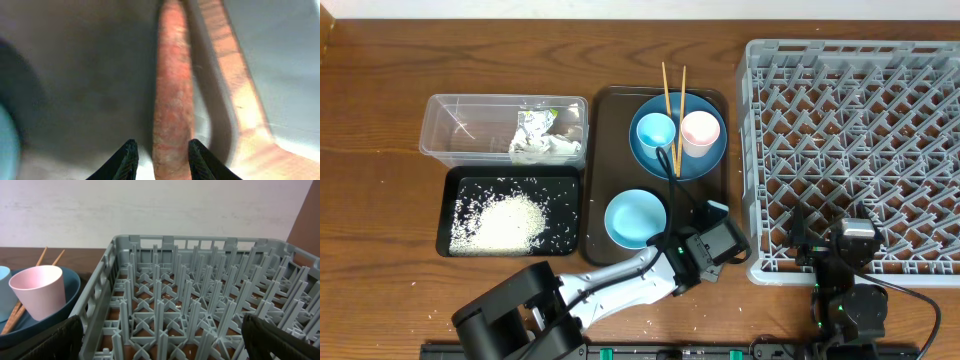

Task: Sort waste into correct bins and load items into the dishwasher rack
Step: 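Close the left gripper on the carrot and lift it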

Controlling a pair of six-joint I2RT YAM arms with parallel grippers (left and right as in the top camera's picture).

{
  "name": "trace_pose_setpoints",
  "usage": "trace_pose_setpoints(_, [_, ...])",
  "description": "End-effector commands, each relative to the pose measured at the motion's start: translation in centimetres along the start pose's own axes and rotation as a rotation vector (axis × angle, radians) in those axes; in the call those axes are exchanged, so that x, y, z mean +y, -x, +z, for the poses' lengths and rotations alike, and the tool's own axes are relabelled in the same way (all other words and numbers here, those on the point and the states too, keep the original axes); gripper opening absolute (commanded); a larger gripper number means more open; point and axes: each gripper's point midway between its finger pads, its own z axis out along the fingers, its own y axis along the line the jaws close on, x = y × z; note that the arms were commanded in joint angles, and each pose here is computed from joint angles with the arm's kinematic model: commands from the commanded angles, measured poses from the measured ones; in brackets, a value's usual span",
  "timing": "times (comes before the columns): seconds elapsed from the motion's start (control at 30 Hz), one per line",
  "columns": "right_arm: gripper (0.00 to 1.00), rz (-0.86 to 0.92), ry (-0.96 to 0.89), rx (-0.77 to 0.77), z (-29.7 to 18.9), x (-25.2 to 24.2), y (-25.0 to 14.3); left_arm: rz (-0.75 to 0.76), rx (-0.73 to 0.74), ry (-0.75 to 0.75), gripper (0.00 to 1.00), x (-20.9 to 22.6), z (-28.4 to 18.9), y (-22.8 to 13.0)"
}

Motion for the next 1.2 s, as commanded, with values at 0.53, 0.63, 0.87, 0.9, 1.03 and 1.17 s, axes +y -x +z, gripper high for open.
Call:
trace_pose_setpoints(0.53, [0.99,0.006,-0.014,0.005,0.0,-0.3,-0.1,0.05,-0.155,0.055,0.38,0.3,-0.2,3.5])
trace_pose_setpoints(0.63, [0.99,0.006,-0.014,0.005,0.0,-0.3,-0.1,-0.041,-0.17,0.037,0.38,0.0,-0.2,3.8])
trace_pose_setpoints(0.87, [0.99,0.006,-0.014,0.005,0.0,-0.3,-0.1,-0.102,-0.169,0.033,0.43,0.0,0.2,3.7])
trace_pose_setpoints(0.9, [0.99,0.006,-0.014,0.005,0.0,-0.3,-0.1,-0.102,-0.166,0.035,0.44,0.0,0.3,3.6])
trace_pose_setpoints(1.03, [0.99,0.006,-0.014,0.005,0.0,-0.3,-0.1,-0.096,-0.151,0.048,0.45,0.1,1.3,3.1])
trace_pose_setpoints(1.17, [0.99,0.006,-0.014,0.005,0.0,-0.3,-0.1,-0.088,-0.134,0.058,0.45,0.3,1.9,2.6])
